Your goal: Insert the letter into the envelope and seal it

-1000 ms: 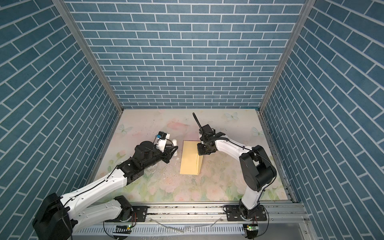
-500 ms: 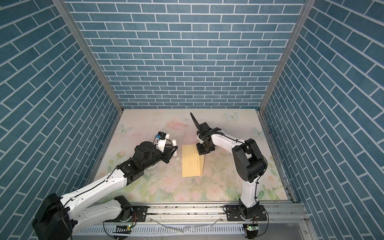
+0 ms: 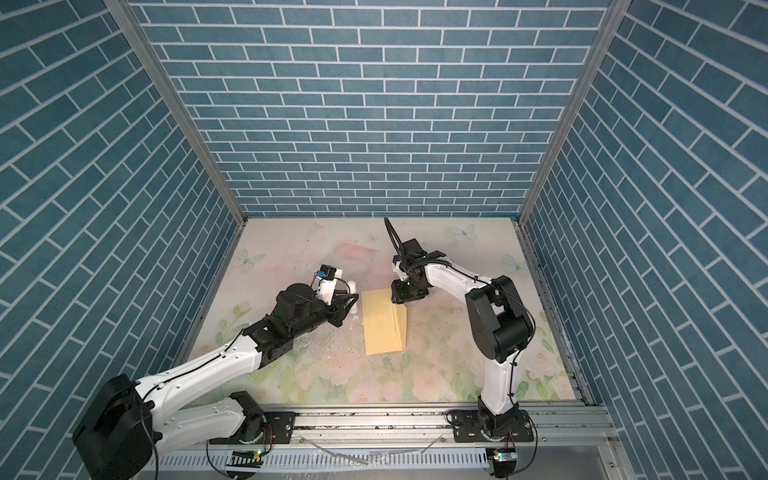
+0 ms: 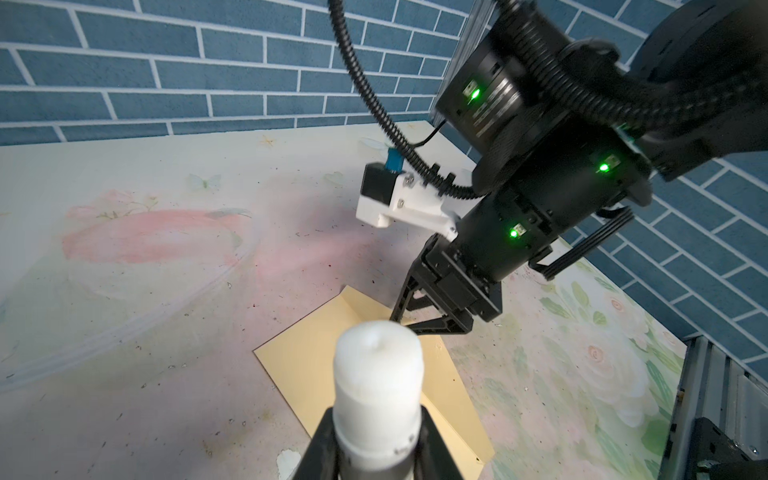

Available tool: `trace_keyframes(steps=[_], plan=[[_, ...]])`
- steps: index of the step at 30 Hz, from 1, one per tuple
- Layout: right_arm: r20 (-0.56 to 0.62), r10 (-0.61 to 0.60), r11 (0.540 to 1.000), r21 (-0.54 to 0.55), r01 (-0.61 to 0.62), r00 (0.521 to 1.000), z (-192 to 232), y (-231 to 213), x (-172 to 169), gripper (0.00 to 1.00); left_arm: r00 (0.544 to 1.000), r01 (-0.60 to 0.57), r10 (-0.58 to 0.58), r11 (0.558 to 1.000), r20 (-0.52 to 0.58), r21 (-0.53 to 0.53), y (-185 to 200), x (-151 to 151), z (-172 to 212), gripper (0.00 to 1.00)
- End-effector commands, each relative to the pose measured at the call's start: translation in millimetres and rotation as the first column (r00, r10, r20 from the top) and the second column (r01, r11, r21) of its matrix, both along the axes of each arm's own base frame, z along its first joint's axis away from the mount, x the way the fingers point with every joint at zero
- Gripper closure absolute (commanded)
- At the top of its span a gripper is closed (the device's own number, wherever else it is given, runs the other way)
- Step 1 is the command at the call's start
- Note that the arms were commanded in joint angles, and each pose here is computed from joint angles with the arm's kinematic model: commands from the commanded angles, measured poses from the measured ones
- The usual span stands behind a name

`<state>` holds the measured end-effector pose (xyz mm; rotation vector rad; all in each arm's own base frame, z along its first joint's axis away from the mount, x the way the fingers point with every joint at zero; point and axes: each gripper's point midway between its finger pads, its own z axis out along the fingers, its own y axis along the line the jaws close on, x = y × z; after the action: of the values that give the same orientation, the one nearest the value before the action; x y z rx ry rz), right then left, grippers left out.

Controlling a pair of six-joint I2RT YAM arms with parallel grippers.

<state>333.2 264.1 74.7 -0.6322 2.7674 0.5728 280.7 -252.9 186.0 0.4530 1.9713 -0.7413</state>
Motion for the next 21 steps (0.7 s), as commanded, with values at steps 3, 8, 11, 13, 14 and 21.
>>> trace_keyframes(steps=[3, 8, 11, 13, 14, 21], plan=[[0.157, -0.096, 0.975, 0.214, 0.061, 0.983, 61.7, -5.3, 7.4, 0.40, 1.000, 0.014, -0.015, 1.000, -0.017, -0.027, -8.5, 2.7, -8.4, 1.00], [0.227, -0.223, 0.957, 0.237, 0.168, 0.948, 71.6, -34.9, 3.4, 0.43, 0.998, 0.005, -0.006, 1.000, -0.056, -0.015, -14.6, 9.4, -24.1, 1.00], [0.236, -0.294, 0.947, 0.204, 0.249, 0.926, 61.2, -55.8, -0.8, 0.53, 0.997, 0.007, -0.008, 1.000, -0.079, -0.014, -21.7, 12.8, -35.0, 1.00], [0.223, -0.335, 0.937, 0.180, 0.299, 0.915, 48.7, -67.0, -6.4, 0.59, 0.995, 0.009, -0.010, 1.000, -0.096, -0.011, -27.1, 15.7, -43.9, 1.00], [0.213, -0.350, 0.932, 0.173, 0.317, 0.912, 43.3, -70.5, -8.6, 0.63, 0.994, 0.010, -0.011, 1.000, -0.107, -0.009, -29.1, 16.8, -48.5, 1.00], [0.131, -0.369, 0.922, 0.175, 0.345, 0.920, 8.7, -68.3, -18.6, 0.85, 0.987, 0.009, -0.009, 1.000, -0.163, -0.001, -41.0, 23.2, -79.8, 1.00]])
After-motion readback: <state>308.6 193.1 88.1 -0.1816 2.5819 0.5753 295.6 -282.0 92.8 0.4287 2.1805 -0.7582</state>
